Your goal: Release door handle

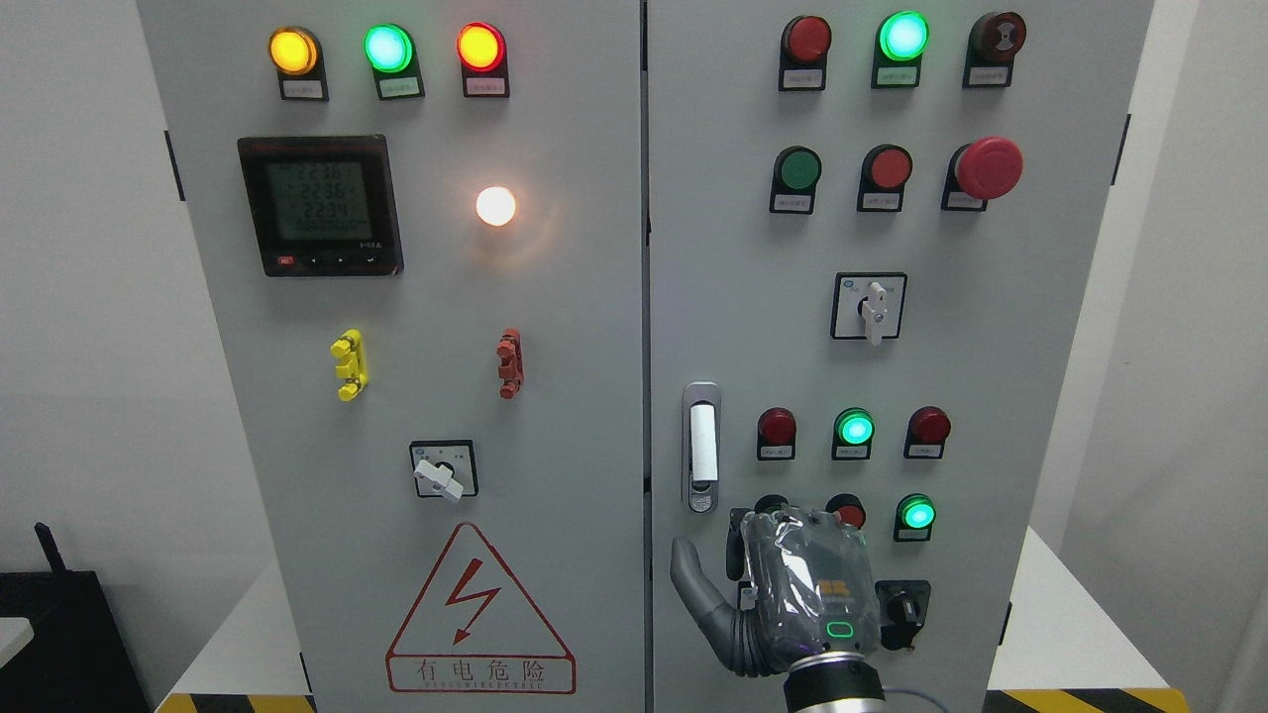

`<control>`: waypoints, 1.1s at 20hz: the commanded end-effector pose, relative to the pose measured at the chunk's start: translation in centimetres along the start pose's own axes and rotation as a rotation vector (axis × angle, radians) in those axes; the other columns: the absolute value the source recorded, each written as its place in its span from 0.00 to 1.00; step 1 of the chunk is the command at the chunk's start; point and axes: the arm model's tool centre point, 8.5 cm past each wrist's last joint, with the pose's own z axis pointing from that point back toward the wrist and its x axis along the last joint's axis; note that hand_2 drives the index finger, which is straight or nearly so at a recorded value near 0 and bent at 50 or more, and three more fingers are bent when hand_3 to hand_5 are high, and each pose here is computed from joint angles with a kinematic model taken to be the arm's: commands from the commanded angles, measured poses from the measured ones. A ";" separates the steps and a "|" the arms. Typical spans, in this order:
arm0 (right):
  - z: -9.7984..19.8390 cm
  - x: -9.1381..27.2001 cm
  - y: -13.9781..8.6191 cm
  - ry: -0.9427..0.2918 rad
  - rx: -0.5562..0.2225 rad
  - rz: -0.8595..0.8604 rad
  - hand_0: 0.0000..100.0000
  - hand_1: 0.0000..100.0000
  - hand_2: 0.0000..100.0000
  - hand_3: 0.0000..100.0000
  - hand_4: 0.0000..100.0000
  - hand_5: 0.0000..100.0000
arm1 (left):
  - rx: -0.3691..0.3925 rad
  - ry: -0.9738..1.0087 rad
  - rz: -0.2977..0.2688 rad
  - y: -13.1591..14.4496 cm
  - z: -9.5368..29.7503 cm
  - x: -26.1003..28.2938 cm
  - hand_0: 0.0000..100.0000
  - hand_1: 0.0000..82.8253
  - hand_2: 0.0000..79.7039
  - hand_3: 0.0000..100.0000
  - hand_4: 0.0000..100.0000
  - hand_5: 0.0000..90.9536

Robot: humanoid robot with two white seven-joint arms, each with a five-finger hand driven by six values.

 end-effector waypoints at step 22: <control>-3.0 0.1 -0.6 0.022 0.012 0.020 0.46 0.04 0.98 1.00 0.89 0.99 | -0.002 -0.026 0.014 -0.2 0.0 1.7 0.12 0.47 0.00 0.00 0.00 0.00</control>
